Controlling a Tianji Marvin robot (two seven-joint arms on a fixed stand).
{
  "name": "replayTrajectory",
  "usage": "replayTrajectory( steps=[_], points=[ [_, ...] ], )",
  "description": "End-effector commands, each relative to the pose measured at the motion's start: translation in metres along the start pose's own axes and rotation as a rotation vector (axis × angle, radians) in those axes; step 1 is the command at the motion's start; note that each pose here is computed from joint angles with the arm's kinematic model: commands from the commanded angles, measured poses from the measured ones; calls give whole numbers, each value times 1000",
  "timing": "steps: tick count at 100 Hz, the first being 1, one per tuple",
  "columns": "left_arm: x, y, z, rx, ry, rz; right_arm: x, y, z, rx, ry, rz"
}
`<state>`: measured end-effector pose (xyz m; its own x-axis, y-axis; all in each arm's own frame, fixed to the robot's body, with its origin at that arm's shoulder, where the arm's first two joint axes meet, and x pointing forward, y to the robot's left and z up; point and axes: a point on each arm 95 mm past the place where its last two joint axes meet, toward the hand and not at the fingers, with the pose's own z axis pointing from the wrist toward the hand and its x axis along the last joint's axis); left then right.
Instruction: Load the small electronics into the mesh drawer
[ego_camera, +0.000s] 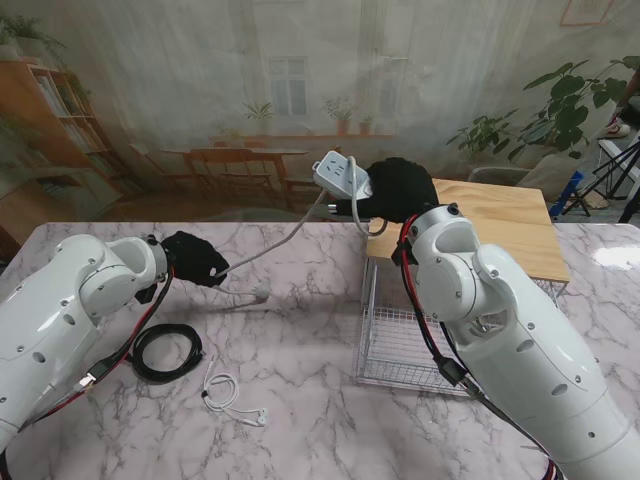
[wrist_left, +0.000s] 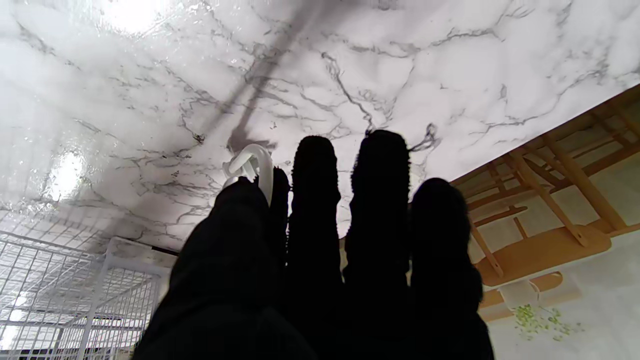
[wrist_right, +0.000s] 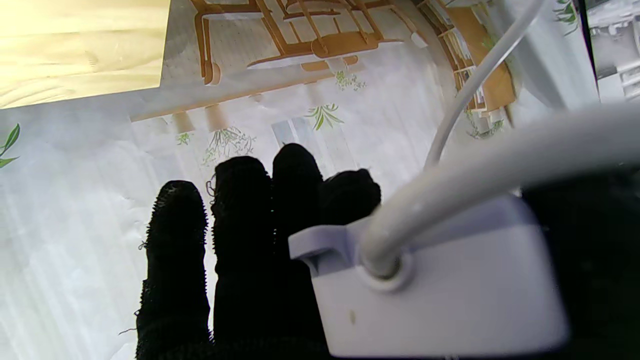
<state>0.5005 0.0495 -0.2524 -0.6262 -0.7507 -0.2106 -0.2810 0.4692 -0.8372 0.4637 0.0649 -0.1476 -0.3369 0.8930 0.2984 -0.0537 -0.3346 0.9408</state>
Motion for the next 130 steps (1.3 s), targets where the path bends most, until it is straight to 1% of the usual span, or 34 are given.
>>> replayTrajectory(
  steps=[1,13,22,33,47,61,66,72,78,84,94,109,122,130],
  points=[
    [-3,16,4,-62,-7,-4,0,11,-1,-39,-11,10],
    [-2,22,10,-76,-8,-7,-1,14,-3,-57,-19,28],
    [0,24,14,-50,-4,-10,-1,16,-3,-58,-25,44],
    [0,21,14,-25,-2,-8,-1,14,-4,-44,-23,52],
    [-2,13,10,17,-5,0,1,8,-2,-18,-13,47],
    [-6,-1,3,88,-17,13,4,3,0,1,-1,51],
    [-5,-7,1,119,-22,-10,6,2,1,6,5,50],
    [-3,-16,1,165,-18,-73,8,2,2,8,12,51],
    [2,-26,1,198,-8,-141,11,1,3,9,19,51],
    [7,-36,3,222,7,-174,13,2,5,10,24,51],
    [20,-54,10,247,52,-187,16,1,8,13,27,52],
    [43,-76,27,247,108,-180,17,1,9,16,27,61],
    [60,-87,44,235,134,-235,20,1,10,17,32,66],
    [69,-92,53,253,147,-262,23,1,10,18,39,72]
  ],
)
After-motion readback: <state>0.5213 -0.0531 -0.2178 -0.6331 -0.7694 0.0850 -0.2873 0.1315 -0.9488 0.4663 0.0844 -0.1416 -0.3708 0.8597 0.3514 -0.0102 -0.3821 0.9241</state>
